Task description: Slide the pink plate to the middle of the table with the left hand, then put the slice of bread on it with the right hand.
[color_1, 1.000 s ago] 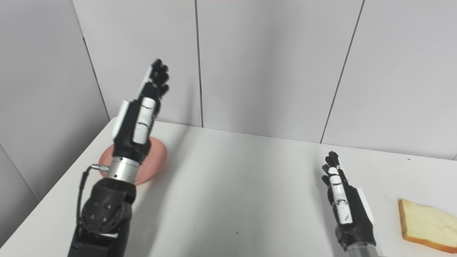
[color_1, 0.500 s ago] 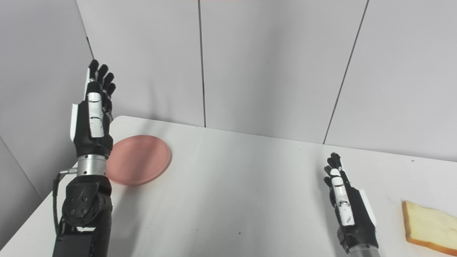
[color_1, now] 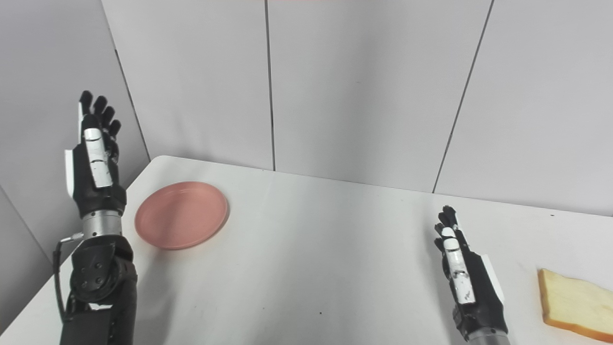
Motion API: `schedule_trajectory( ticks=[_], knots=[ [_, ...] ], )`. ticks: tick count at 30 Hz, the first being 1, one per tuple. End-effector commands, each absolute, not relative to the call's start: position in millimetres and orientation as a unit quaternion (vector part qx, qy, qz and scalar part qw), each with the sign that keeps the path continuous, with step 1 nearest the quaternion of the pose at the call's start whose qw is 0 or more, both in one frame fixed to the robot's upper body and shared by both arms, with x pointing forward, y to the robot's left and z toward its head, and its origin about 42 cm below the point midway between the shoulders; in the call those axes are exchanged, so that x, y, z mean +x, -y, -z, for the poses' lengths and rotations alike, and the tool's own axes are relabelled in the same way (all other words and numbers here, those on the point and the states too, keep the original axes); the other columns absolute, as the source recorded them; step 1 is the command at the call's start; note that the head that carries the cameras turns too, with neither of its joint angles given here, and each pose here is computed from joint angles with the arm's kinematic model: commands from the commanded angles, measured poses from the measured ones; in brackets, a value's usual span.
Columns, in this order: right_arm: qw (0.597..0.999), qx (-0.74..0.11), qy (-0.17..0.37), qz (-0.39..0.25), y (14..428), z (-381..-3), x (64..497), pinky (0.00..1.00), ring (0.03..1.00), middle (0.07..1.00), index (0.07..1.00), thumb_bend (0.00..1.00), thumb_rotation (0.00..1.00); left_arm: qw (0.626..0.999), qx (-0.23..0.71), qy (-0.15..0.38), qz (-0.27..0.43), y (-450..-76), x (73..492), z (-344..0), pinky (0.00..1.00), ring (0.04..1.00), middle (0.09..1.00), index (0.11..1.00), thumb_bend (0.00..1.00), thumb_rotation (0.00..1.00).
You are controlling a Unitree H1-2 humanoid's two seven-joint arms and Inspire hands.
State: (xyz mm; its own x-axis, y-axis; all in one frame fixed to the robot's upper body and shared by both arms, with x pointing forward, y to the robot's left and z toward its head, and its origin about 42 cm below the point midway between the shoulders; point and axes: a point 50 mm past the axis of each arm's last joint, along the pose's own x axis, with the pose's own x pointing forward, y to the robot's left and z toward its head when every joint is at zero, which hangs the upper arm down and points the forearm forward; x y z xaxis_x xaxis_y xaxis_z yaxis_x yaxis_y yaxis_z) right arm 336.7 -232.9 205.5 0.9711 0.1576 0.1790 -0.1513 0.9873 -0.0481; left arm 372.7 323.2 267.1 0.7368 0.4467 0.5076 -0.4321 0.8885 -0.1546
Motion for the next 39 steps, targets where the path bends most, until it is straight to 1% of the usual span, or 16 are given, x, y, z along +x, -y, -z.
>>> schedule_trajectory(
  ticks=[1, 5, 10, 16, 20, 31, 34, 39],
  knots=[
    [0.987, -0.016, 0.139, -0.082, 232, -223, 340, 1.00, 1.000, 1.000, 1.000, 0.00, 1.00, 0.917, -0.018, 0.325, -0.233, -331, 375, -289, 0.98, 0.978, 0.978, 0.984, 0.66, 1.00],
    [0.987, -0.024, 0.139, -0.082, 232, -224, 340, 1.00, 1.000, 1.000, 1.000, 0.00, 1.00, 0.918, -0.029, 0.318, -0.235, -339, 379, -283, 0.98, 0.985, 0.985, 0.991, 0.66, 1.00],
    [0.987, -0.008, 0.135, -0.088, 231, -225, 339, 1.00, 1.000, 1.000, 1.000, 0.00, 1.00, 0.919, -0.041, 0.307, -0.245, -345, 383, -277, 1.00, 0.984, 0.980, 0.992, 0.66, 1.00],
    [0.987, -0.018, 0.138, -0.085, 231, -226, 338, 1.00, 1.000, 1.000, 1.000, 0.00, 1.00, 0.919, -0.059, 0.301, -0.249, -355, 388, -270, 1.00, 0.996, 0.990, 0.998, 0.66, 1.00],
    [0.987, -0.012, 0.138, -0.086, 231, -225, 339, 1.00, 1.000, 1.000, 1.000, 0.00, 1.00, 0.921, -0.060, 0.292, -0.252, -360, 390, -265, 1.00, 0.983, 0.980, 0.988, 0.66, 1.00],
    [0.987, -0.016, 0.136, -0.087, 229, -228, 336, 1.00, 1.000, 1.000, 1.000, 0.00, 1.00, 0.927, -0.089, 0.258, -0.257, -372, 398, -249, 1.00, 0.965, 0.961, 0.970, 0.66, 1.00],
    [0.987, -0.013, 0.134, -0.087, 230, -228, 337, 1.00, 1.000, 1.000, 1.000, 0.00, 1.00, 0.930, -0.098, 0.239, -0.261, -374, 401, -243, 1.00, 0.964, 0.954, 0.965, 0.67, 1.00],
    [0.987, -0.019, 0.138, -0.082, 230, -229, 337, 1.00, 1.000, 1.000, 1.000, 0.00, 1.00, 0.933, -0.113, 0.219, -0.262, -379, 407, -232, 1.00, 0.978, 0.965, 0.956, 0.67, 1.00]
  ],
)
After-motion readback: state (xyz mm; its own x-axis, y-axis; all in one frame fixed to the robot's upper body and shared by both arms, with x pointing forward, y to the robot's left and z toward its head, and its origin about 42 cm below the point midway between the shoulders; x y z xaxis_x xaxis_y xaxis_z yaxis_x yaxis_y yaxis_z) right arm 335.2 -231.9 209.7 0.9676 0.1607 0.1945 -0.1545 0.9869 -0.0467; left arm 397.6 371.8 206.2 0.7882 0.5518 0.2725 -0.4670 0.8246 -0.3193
